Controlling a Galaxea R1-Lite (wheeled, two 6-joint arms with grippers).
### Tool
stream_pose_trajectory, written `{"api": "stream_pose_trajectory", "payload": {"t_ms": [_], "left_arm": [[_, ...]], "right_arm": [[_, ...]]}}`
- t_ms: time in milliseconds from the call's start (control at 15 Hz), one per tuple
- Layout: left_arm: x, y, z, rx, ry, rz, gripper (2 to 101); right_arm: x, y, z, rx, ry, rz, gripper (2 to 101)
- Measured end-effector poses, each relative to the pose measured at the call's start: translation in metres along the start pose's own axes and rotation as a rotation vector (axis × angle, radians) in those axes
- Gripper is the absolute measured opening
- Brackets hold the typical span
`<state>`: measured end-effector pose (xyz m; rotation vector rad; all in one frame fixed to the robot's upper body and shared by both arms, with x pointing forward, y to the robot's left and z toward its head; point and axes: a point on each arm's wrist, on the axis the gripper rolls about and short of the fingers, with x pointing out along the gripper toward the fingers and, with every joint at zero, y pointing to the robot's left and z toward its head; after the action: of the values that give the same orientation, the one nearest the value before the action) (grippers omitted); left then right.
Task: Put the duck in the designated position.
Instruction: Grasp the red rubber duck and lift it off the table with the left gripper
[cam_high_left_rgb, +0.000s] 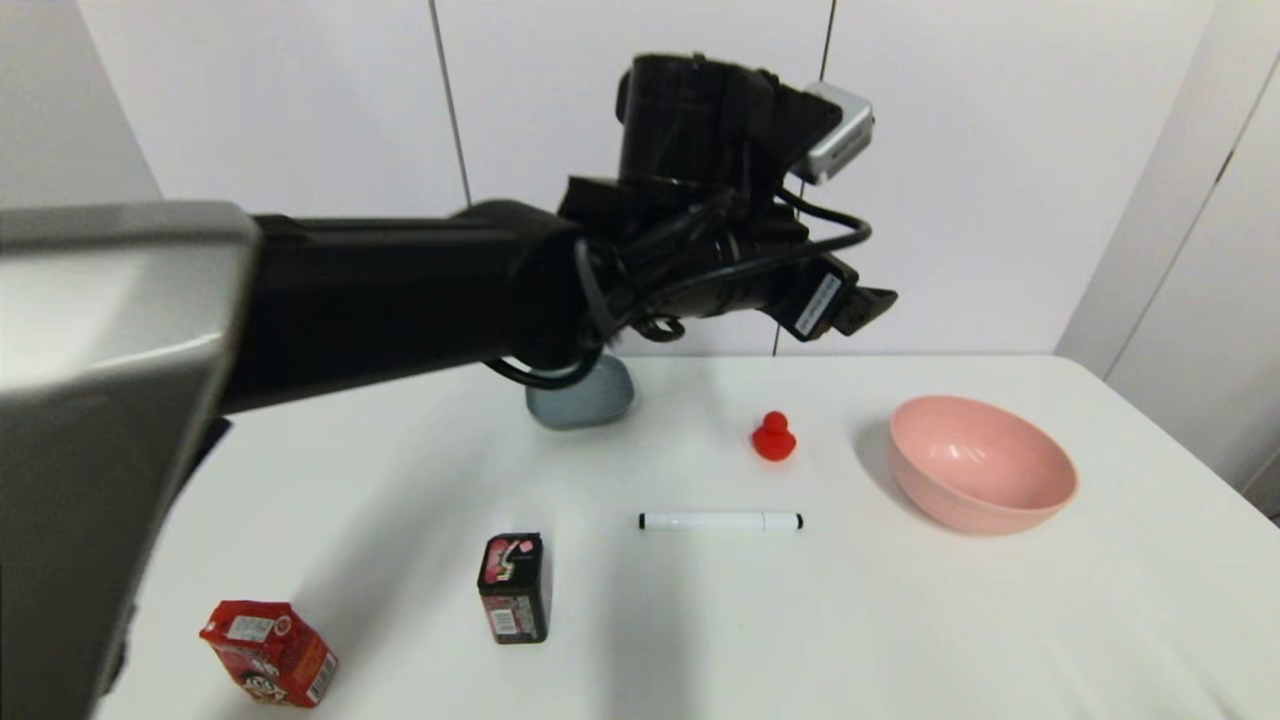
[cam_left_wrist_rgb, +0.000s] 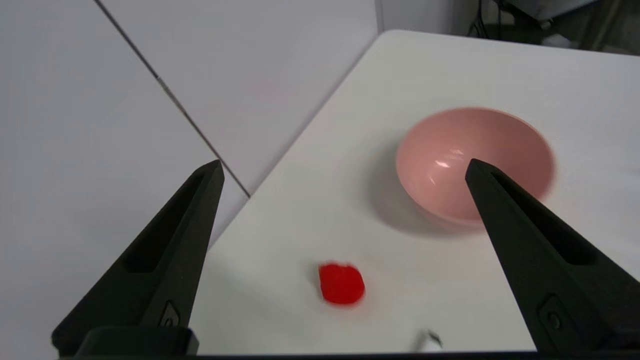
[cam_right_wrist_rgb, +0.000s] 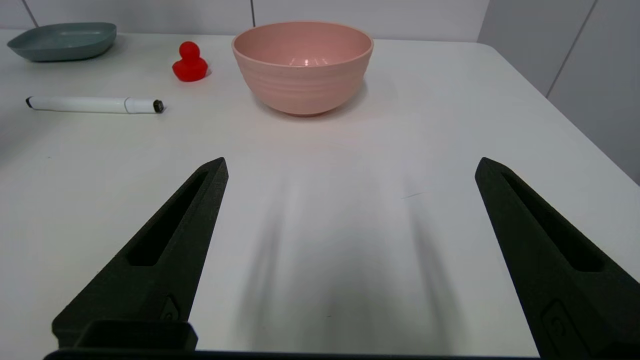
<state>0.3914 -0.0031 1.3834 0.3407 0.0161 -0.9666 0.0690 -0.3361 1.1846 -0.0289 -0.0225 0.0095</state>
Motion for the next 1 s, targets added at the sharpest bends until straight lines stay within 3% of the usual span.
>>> {"api": "stream_pose_trajectory", "payload": {"t_ms": [333,667,1000], "left_arm": [[0.081,-0.006,-0.088,-0.062,-0.069,0.041,97.9],[0.108,-0.006,-0.156,-0.107,0.072,0.027,97.9],[0.101,-0.001,-0.17,-0.137,0.229,-0.008,97.9]], "right_arm": [[0.0,0.0,0.0,0.0,0.0,0.0,98.0],[0.0,0.0,0.0,0.0,0.0,0.0,98.0],[0.0,0.0,0.0,0.0,0.0,0.0,98.0]]}}
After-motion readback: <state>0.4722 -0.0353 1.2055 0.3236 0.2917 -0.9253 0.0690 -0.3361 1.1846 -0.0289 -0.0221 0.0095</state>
